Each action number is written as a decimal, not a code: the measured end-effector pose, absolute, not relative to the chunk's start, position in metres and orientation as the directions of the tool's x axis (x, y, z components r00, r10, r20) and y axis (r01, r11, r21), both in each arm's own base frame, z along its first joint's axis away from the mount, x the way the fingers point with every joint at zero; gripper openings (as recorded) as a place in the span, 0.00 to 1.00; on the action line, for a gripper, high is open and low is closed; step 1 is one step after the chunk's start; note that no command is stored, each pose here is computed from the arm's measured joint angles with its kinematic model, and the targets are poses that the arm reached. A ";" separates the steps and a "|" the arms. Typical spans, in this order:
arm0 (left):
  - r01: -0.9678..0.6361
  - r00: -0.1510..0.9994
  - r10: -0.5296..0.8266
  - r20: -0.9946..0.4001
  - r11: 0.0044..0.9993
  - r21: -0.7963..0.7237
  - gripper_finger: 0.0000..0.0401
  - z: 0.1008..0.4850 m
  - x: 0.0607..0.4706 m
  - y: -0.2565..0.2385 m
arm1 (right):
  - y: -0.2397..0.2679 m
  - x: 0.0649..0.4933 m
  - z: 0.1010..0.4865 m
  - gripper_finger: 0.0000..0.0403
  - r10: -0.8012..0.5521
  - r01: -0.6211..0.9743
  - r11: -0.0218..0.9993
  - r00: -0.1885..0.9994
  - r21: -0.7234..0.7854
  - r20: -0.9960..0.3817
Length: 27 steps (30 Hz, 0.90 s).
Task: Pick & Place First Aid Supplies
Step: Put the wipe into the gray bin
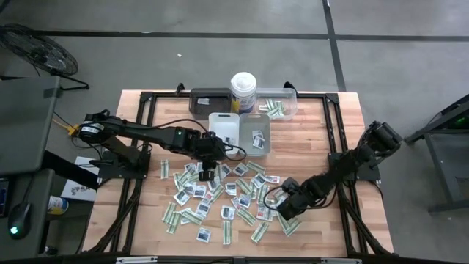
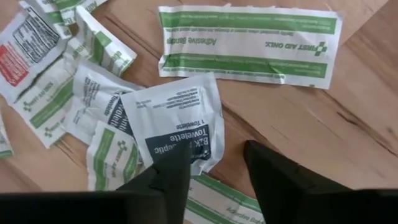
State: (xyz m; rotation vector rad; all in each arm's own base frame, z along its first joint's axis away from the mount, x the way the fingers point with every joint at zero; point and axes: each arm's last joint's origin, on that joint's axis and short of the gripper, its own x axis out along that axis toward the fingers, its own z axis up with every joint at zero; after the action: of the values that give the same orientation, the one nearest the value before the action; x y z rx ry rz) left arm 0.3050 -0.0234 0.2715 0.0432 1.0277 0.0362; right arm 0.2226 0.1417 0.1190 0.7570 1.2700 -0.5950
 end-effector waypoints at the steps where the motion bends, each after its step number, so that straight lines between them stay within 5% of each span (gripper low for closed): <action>1: -0.011 0.516 0.050 -0.855 0.999 0.051 0.26 0.271 0.305 -0.023 | 0.142 0.222 0.119 0.33 0.014 0.760 0.627 0.208 0.171 -0.978; 16: -0.028 0.515 0.044 -0.856 0.999 0.035 0.26 0.271 0.305 -0.024 | 0.154 0.214 0.119 0.03 0.005 0.765 0.614 0.243 0.194 -0.970; 27: -0.035 0.515 0.044 -0.856 0.999 0.030 0.26 0.271 0.305 -0.024 | 0.145 0.205 0.157 0.00 0.024 0.752 0.592 0.345 0.291 -0.938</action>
State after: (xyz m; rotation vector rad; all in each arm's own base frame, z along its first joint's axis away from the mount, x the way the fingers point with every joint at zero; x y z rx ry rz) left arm 0.3049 -0.0236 0.2714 0.0093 1.0282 0.0475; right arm 0.2047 0.1453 0.1569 0.8293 1.1347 -0.5504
